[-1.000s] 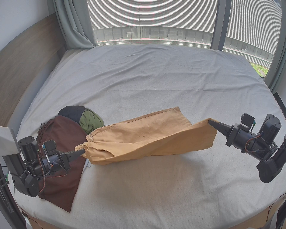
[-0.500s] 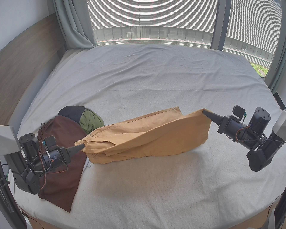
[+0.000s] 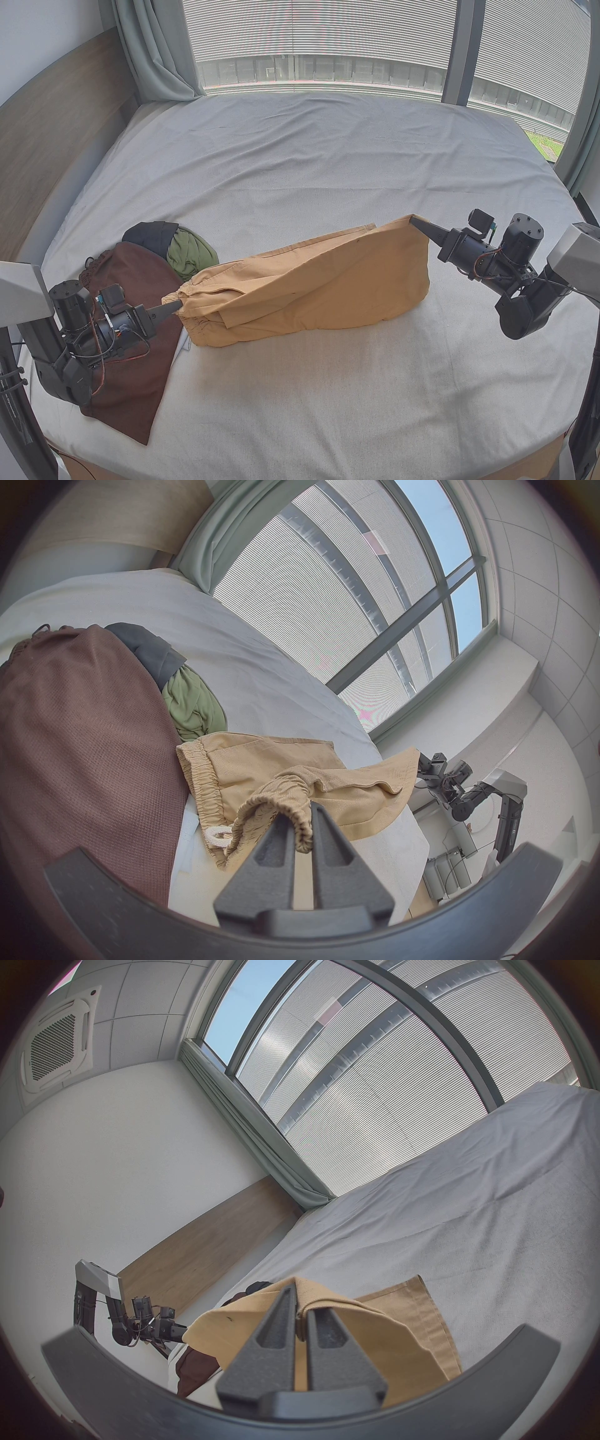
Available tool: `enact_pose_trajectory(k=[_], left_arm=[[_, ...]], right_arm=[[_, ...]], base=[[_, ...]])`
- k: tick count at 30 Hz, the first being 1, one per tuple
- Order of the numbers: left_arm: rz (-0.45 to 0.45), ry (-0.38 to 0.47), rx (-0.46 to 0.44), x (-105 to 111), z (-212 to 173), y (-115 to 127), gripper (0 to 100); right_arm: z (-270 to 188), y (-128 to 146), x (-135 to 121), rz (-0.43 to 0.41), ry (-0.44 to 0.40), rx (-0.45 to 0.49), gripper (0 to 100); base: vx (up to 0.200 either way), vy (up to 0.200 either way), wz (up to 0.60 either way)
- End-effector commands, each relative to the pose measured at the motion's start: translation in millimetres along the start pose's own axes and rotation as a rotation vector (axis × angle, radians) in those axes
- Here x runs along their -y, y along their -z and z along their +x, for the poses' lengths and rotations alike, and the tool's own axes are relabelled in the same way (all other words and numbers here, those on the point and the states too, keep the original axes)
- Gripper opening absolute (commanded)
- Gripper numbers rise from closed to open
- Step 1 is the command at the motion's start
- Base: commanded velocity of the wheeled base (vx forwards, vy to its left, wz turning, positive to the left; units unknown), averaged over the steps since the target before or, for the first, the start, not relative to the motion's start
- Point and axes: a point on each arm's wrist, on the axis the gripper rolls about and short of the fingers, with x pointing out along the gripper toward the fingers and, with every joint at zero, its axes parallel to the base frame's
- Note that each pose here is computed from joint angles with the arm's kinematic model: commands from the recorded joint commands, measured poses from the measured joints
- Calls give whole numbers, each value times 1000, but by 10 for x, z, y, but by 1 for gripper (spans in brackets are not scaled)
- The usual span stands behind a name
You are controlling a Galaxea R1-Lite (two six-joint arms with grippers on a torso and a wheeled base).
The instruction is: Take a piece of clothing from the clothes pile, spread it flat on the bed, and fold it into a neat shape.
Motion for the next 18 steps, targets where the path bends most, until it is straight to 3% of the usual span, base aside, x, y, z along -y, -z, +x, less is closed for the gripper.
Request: enact_pose_trajectory(k=[1,18], left_arm=[[-18,-14,-3,-58,115,46,0],[-53,-20,35,-209,275,-26,0]], right_arm=[[147,88,164,11,-3,4,0],[417,152,449,27,3,7,0]], base=[[0,0,0],[0,0,0]])
